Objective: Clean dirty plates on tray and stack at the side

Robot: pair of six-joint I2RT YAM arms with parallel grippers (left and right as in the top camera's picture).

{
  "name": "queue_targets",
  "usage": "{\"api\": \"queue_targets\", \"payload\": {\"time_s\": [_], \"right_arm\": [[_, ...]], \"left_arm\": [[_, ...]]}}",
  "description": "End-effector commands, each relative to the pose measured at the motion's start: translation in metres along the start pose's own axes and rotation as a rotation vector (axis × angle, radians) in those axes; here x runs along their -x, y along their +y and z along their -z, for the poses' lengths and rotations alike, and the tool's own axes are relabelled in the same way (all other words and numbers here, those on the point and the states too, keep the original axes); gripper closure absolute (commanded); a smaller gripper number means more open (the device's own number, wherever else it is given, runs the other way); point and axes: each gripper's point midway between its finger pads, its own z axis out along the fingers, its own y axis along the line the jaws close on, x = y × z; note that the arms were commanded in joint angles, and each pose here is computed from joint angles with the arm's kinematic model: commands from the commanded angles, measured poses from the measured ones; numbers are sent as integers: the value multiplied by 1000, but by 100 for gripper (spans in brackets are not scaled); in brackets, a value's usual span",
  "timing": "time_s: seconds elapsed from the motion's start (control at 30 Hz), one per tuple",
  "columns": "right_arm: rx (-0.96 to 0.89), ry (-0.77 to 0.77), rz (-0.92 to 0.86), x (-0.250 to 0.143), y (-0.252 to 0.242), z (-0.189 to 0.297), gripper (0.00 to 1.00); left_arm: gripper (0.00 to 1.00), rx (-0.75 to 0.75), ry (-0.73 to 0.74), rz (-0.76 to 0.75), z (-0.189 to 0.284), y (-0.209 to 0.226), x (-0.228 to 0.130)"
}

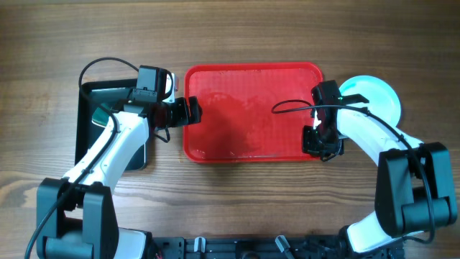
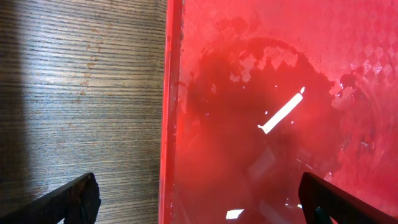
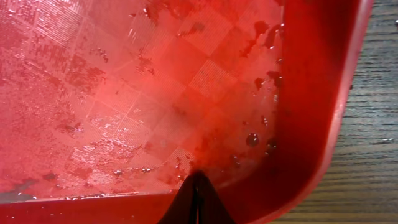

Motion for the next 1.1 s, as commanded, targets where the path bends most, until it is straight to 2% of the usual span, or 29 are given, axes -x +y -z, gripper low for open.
{"api": "queue_targets", "payload": {"time_s": [0.0,0.2,0.23,0.3,0.33,0.37,0.4,0.5,0.63,0.9,1.07], "right_arm": [[41,-44,-9,4,7,11,96],[120,-290,11,6,13,86,94],[131,-339,15,1,12,102,80],[149,-452,19,-16,7,138,73],[161,-503,21,-25,4,153,59],[182,-575,29,-40,0,173,24],[205,-644,33,-55,-3,189,0],[309,-820,50,-86,-2,226,0],[454,-1000,-65,-120,-11,258,0],[601,-974,-288,-131,-14,262,0],[531,-1012,-330,-127,-28,261,0]], "left_arm": [[0,-18,-2,2,0,-3,0],[0,-43,-74,-13,24,-12,11],[0,-52,-96,-17,33,-15,13],[0,-63,-123,6,49,-19,14],[0,-67,-133,5,57,-20,13],[0,-68,-139,4,64,-21,10],[0,-69,-140,3,67,-21,9],[0,-67,-136,4,66,-21,9],[0,-67,-136,4,66,-21,9],[0,-67,-136,4,66,-21,9],[0,-67,-136,4,66,-21,9]]}}
